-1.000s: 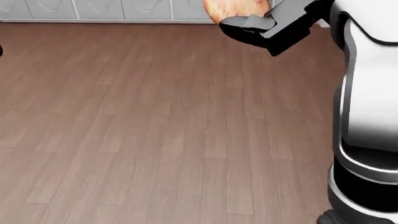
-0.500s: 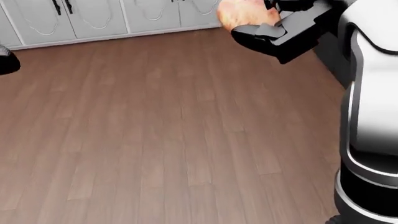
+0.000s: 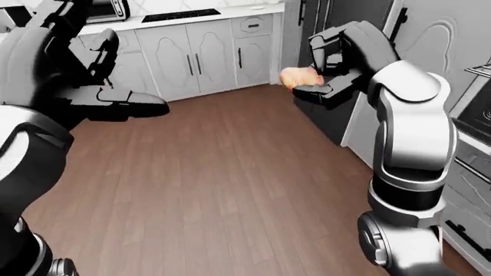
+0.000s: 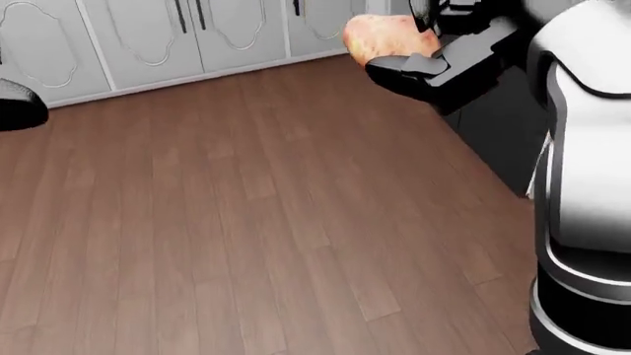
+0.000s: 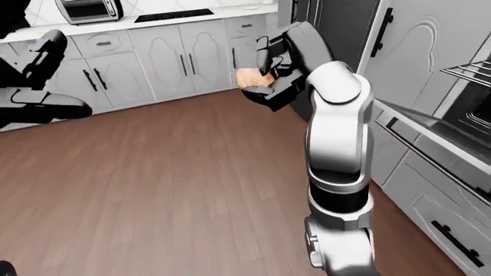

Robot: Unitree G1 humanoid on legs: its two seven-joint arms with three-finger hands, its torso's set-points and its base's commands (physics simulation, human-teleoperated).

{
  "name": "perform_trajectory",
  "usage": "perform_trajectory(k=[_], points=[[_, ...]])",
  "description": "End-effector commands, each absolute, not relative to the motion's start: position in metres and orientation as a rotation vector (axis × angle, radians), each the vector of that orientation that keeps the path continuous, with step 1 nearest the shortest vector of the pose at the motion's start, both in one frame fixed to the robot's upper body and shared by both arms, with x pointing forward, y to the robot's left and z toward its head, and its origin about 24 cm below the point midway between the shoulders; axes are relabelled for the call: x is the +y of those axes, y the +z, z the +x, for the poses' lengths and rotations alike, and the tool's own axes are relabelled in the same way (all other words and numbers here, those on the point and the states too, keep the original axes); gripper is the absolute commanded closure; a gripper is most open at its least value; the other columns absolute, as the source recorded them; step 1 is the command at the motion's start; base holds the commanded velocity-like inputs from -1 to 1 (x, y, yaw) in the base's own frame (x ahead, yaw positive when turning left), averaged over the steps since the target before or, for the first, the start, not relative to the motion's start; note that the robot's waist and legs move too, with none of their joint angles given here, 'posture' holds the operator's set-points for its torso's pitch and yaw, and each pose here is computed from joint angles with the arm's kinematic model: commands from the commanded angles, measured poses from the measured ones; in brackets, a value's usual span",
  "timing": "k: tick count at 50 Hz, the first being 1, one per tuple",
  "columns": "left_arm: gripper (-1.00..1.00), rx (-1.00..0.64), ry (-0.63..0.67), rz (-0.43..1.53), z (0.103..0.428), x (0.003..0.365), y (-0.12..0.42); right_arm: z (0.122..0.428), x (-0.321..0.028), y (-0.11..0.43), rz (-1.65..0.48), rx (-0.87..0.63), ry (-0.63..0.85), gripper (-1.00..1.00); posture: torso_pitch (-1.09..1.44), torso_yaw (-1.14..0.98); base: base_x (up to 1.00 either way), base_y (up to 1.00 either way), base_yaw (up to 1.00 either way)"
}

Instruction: Pick the sweet potato from the top rack in the oven and place it on the plate on the counter.

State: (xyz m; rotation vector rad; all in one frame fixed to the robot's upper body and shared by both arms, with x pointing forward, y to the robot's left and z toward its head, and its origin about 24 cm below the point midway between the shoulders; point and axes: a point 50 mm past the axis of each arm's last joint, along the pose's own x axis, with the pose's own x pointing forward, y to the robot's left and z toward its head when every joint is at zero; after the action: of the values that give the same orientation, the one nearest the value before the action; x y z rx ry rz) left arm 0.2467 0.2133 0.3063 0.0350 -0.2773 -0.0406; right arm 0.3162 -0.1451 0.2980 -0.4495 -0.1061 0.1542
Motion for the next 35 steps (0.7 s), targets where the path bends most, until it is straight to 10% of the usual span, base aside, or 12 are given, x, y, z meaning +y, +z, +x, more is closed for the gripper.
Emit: perform_trajectory(k=[1, 35], points=[[-1.00, -0.382, 0.014, 0.027, 0.2390, 0.2217, 0.3238, 0.3069, -0.1360, 0.3226, -0.483, -0.239, 0.165, 1.00, -0.14, 0.00, 0.51, 0.00, 0.00], [-1.00, -0.385, 0.012, 0.025, 0.2389, 0.2212, 0.3256, 0.3061, -0.1367, 0.3214, -0.489, -0.239, 0.162, 1.00, -0.14, 0.00, 0.54, 0.25, 0.00]])
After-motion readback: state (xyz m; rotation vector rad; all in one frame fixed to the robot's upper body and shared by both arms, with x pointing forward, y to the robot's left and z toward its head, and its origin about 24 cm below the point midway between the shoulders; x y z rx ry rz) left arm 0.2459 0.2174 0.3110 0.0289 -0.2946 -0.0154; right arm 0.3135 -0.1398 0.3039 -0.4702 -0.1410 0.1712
